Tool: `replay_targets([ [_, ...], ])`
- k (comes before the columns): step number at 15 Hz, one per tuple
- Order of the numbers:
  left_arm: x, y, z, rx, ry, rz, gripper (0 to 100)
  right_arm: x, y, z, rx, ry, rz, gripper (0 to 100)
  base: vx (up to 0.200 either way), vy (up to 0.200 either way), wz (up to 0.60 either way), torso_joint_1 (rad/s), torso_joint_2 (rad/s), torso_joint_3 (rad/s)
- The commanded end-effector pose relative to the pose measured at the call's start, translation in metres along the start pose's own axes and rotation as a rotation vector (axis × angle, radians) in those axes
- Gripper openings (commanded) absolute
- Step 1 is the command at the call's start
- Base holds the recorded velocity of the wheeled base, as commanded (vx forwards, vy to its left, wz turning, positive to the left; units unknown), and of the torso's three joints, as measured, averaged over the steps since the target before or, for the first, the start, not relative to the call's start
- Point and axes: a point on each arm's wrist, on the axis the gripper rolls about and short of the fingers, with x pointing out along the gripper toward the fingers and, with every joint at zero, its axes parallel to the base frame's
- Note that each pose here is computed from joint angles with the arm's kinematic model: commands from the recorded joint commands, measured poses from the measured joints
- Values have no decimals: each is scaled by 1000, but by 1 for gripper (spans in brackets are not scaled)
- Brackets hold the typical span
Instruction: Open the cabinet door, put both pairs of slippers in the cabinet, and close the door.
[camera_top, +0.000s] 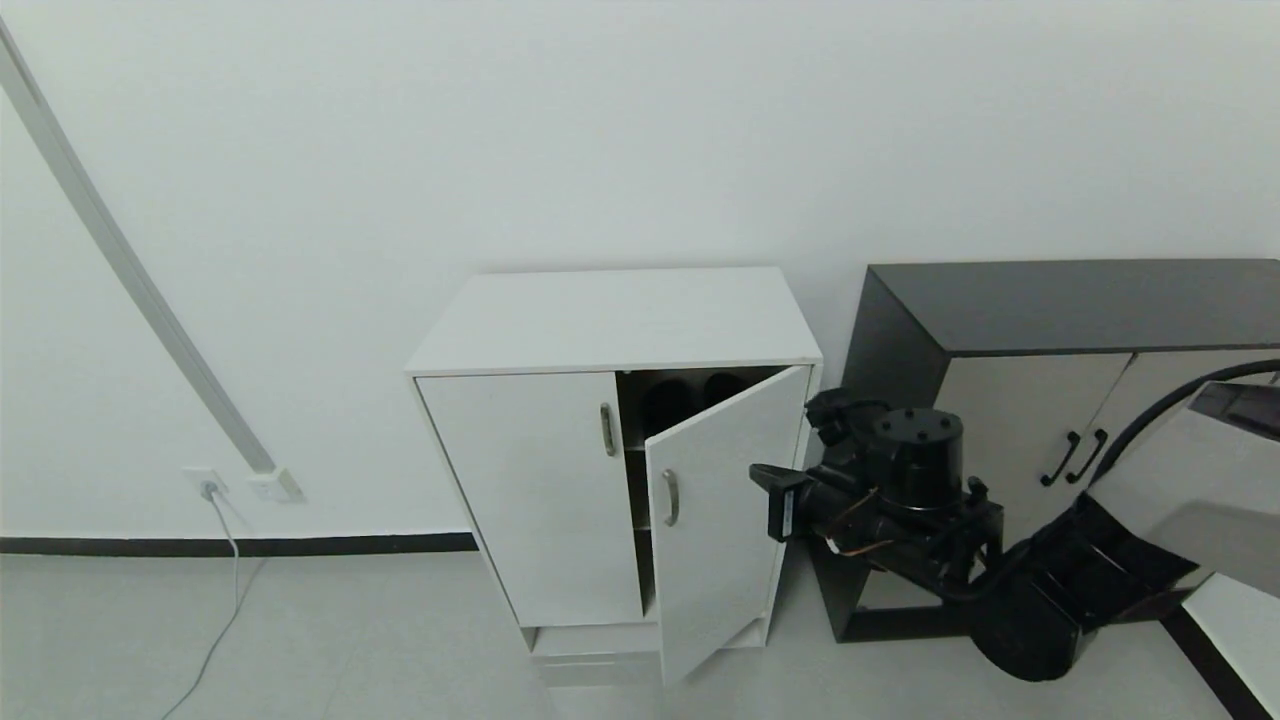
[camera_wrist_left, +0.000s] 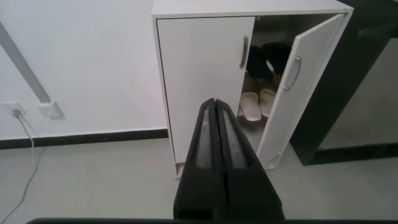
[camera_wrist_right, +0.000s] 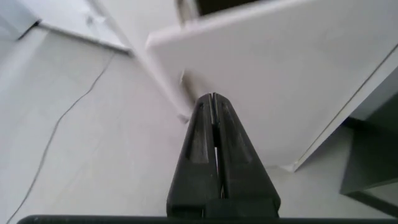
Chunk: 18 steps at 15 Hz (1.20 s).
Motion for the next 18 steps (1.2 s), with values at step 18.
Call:
replay_targets([
  [18, 0, 0, 0, 0, 2, 0, 0, 24, 3, -58, -15, 30, 48, 0, 89, 0, 0, 0, -1, 0],
])
